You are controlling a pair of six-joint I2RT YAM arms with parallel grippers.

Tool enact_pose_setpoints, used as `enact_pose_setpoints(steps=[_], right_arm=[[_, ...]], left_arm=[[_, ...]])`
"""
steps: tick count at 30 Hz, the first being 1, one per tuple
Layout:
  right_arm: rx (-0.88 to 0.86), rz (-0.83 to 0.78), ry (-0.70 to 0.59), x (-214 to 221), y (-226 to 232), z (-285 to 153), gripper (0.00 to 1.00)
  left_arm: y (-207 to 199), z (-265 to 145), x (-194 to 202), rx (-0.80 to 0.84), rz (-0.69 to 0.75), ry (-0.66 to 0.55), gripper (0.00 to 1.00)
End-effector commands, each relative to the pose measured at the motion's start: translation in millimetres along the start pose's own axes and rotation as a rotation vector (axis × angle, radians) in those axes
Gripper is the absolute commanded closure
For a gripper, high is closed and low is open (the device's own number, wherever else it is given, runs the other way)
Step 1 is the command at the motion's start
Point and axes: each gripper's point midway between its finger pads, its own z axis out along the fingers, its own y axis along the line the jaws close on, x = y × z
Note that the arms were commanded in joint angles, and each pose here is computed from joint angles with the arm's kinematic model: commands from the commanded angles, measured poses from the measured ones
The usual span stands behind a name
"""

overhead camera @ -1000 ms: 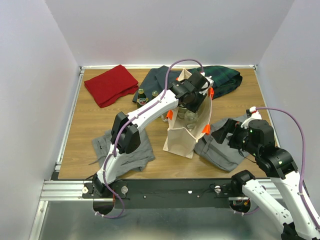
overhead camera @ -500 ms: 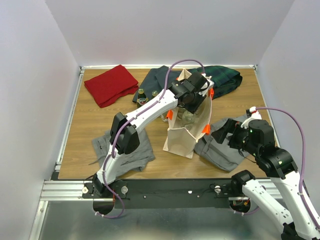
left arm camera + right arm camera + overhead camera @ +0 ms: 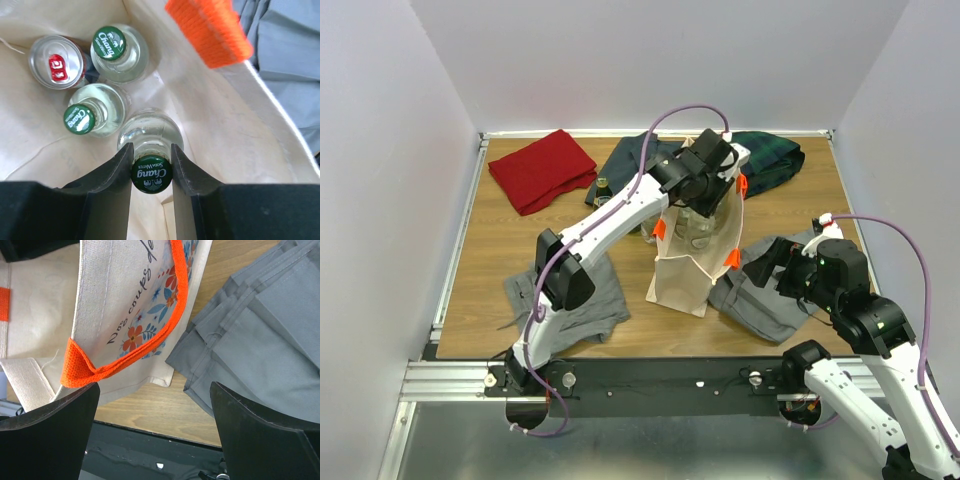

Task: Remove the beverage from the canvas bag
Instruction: Take out the drink from the canvas bag.

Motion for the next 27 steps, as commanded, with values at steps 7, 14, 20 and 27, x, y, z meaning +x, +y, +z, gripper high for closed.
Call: enact_pose_setpoints(steps=[7,14,20,27], right_arm=[[0.031,0.008,0.001,1.6,-5.9,0.3,0.00],[0.030,0.007,0.001,1.4,-5.4,0.4,0.00],[0.028,0.007,-0.002,1.2,-5.3,-0.2,0.00],[0.025,0.005,-0.003,1.4,-5.2,-0.8,0.00]], left_arm=[[-19.7,-84.6,-55.1,0.084,0.044,-0.220,1.00],[-24.6,-97.7,-57.2,0.108,0.050,-0.232,1.00],[-26.0,-115.0,-63.5,0.117,0.056,-0.266,1.00],[-26.4,-133.9,-70.1,0.117,0.057,-0.309,1.00]])
